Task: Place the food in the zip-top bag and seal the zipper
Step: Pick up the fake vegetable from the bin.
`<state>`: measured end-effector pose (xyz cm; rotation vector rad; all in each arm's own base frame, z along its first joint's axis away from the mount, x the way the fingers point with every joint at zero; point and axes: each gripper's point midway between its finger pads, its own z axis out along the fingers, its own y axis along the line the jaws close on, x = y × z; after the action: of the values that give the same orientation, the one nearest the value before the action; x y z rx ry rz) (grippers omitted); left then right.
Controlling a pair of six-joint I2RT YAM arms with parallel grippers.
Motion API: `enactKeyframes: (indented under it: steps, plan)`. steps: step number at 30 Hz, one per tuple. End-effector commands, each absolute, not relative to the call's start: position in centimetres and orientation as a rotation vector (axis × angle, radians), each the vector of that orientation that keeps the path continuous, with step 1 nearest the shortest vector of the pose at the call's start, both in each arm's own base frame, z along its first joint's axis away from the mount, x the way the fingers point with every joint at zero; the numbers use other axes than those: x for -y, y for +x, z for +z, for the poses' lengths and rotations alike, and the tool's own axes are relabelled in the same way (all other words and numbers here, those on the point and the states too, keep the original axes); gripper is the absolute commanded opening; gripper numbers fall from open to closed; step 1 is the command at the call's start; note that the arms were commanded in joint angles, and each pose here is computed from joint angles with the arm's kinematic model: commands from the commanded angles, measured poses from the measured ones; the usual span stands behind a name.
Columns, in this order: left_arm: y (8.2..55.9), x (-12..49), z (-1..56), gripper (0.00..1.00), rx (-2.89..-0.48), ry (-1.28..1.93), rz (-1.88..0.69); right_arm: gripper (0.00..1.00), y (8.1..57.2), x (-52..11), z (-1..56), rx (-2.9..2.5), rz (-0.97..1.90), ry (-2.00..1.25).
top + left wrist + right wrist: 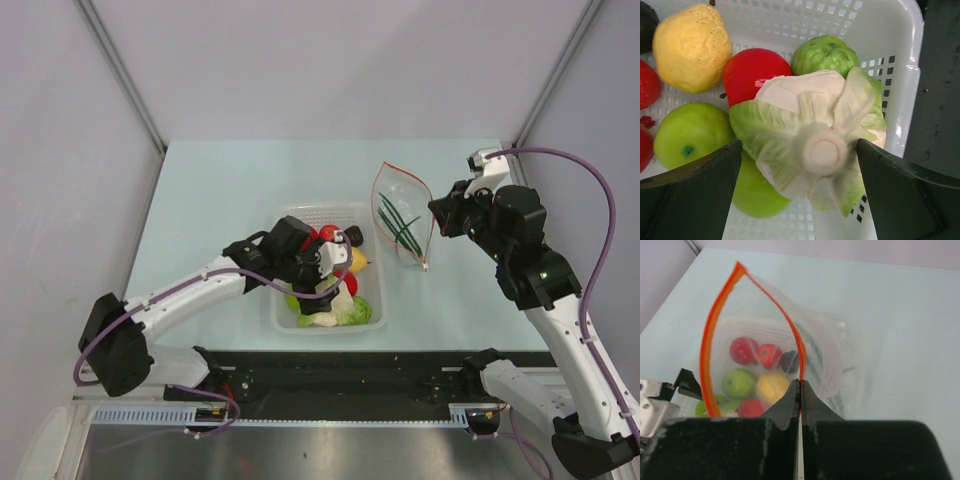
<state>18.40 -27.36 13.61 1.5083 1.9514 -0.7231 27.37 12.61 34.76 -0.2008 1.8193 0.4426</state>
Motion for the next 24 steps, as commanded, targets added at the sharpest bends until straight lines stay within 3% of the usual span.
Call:
enactKeyframes:
  steps: [1,8,11,12,13,15,16,17,20,24]
  plan:
    - [18.9,27.9,11.8,1.00,-1.891,1.599,-0.669,0.00,27.5,-12.5,35.1,-1.801,0.429,-0.214]
    - [18.8,27.8,9.1,1.00,-1.915,1.678,-0.657,0.00,27.8,-12.8,34.6,-1.811,0.436,-0.226]
    - [17.9,28.1,9.3,0.78,-1.927,1.703,-0.731,0.00,27.8,-12.8,34.5,-1.811,0.436,-0.231]
    - [17.8,28.4,9.9,0.64,-1.919,1.701,-0.752,0.00,27.8,-12.8,34.5,-1.808,0.433,-0.232]
    - [17.4,28.6,10.3,0.58,-1.913,1.706,-0.787,0.00,27.7,-12.9,34.6,-1.807,0.437,-0.236]
    - [17.2,28.6,11.6,0.34,-1.890,1.701,-0.813,0.00,27.7,-12.9,34.4,-1.811,0.438,-0.240]
    - [17.0,28.4,12.1,0.30,-1.884,1.697,-0.822,0.00,27.7,-12.9,34.4,-1.811,0.440,-0.241]
    - [17.2,28.4,12.8,0.19,-1.871,1.685,-0.827,0.00,27.6,-12.9,34.4,-1.813,0.441,-0.242]
    - [17.8,27.8,14.9,0.00,-1.850,1.648,-0.794,0.00,27.5,-13.1,34.1,-1.817,0.450,-0.250]
    - [19.4,26.8,18.4,0.00,-1.826,1.568,-0.750,0.00,27.4,-13.5,33.8,-1.826,0.473,-0.259]
